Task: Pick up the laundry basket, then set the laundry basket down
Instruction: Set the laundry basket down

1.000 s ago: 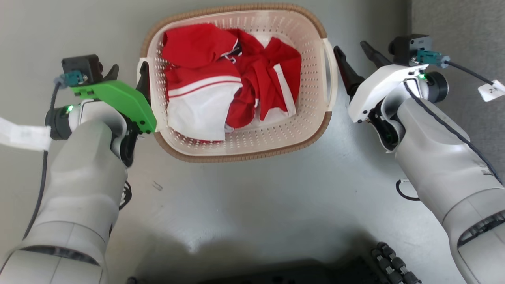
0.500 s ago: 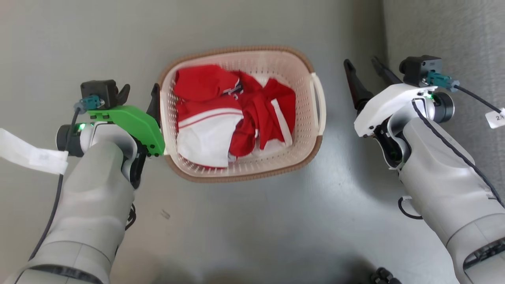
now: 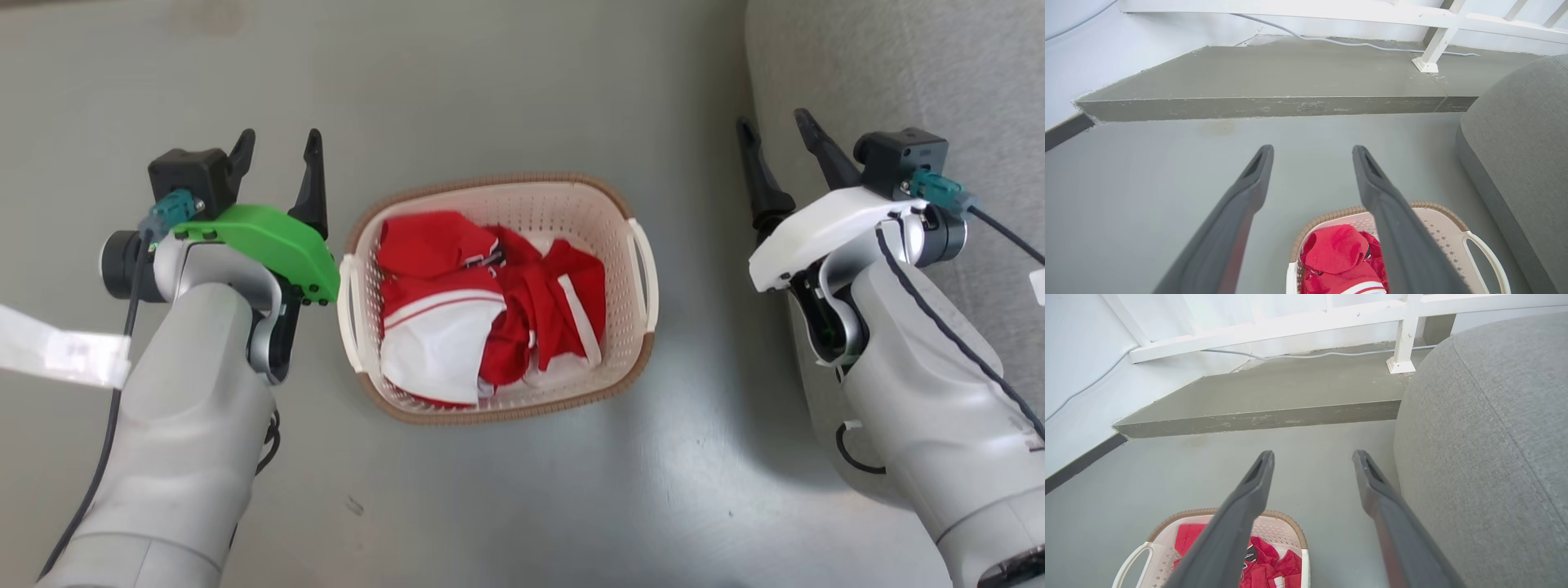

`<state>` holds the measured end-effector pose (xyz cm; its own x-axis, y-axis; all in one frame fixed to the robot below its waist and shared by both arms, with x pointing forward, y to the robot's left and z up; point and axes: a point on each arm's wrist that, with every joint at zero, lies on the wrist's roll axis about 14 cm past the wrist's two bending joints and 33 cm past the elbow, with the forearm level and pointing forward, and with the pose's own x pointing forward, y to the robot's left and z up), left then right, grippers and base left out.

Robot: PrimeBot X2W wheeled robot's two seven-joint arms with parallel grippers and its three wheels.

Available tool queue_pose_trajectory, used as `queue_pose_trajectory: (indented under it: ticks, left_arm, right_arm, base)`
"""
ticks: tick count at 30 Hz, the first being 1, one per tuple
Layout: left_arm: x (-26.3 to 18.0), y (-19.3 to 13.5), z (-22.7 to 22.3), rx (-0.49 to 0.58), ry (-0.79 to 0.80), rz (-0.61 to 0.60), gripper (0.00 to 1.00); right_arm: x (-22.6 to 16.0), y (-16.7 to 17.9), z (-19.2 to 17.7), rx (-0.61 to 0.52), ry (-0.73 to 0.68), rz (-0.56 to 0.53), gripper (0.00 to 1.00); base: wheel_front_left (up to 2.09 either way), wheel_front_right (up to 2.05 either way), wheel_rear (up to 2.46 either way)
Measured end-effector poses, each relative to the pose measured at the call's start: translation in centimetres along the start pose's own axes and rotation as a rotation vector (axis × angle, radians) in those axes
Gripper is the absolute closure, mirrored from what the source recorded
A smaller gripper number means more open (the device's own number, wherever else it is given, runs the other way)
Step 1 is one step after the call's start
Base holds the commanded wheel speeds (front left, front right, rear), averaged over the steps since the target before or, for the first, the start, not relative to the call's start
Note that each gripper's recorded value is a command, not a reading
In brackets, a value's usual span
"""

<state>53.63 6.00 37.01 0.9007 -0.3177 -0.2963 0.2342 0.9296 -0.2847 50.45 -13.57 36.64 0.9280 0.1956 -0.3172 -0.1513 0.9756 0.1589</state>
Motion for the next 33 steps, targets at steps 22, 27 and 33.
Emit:
queue_pose_trajectory:
  ticks: [22, 27, 33]
  left_arm:
    - [-7.0, -2.0, 8.0, 0.114, -0.273, 0.037, 0.0]
    - [-8.7, -2.5, 8.3, 0.107, -0.3, 0.039, 0.0]
    - [-11.3, -2.4, 7.7, 0.096, -0.311, 0.062, 0.0]
  right_arm:
    - [-6.7, 1.3, 7.6, -0.079, -0.259, -0.034, 0.0]
    - [-8.4, 1.2, 7.9, -0.08, -0.281, -0.052, 0.0]
    - [-10.5, 1.6, 7.6, -0.084, -0.292, -0.053, 0.0]
  base:
    - [0.0, 0.0, 0.0]
    - [0.0, 0.0, 0.0]
    - [0.0, 0.0, 0.0]
